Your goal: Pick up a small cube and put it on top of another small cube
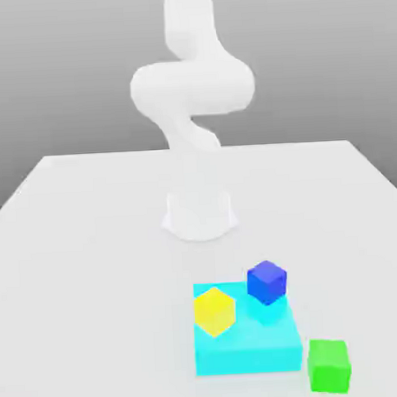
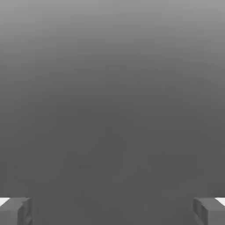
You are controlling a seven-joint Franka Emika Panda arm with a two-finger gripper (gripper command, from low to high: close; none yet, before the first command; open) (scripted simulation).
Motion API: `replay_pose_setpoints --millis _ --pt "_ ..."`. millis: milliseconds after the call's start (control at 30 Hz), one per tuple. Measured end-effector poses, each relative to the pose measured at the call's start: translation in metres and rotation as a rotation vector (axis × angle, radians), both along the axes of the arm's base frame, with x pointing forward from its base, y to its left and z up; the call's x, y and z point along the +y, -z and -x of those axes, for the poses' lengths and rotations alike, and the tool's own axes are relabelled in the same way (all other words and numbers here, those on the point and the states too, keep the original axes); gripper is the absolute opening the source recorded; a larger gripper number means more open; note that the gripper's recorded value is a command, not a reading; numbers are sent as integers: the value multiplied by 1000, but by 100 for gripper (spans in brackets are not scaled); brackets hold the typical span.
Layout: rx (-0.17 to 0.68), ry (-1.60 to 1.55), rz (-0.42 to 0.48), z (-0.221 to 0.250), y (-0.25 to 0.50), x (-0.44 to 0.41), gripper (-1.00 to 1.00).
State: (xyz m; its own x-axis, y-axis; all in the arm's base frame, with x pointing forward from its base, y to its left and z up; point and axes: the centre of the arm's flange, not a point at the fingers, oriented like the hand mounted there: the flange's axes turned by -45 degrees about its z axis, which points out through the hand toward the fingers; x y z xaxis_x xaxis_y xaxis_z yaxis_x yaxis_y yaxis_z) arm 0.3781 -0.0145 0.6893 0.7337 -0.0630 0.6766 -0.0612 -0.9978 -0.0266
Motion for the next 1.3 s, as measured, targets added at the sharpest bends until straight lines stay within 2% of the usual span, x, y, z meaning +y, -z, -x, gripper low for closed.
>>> replay_pose_setpoints --millis 267,533,833,1067,1200,1233,1300 --pt "177 169 -64 -89 87 -61 0" --pt "346 343 -135 -146 198 -135 0" --pt "531 544 -221 -166 346 -222 0" --pt "673 699 -293 -146 471 -280 0" --pt "696 724 -305 -141 539 -289 0" --pt "697 725 -305 -140 551 -289 -100" --pt "697 725 -305 -140 551 -289 -100"
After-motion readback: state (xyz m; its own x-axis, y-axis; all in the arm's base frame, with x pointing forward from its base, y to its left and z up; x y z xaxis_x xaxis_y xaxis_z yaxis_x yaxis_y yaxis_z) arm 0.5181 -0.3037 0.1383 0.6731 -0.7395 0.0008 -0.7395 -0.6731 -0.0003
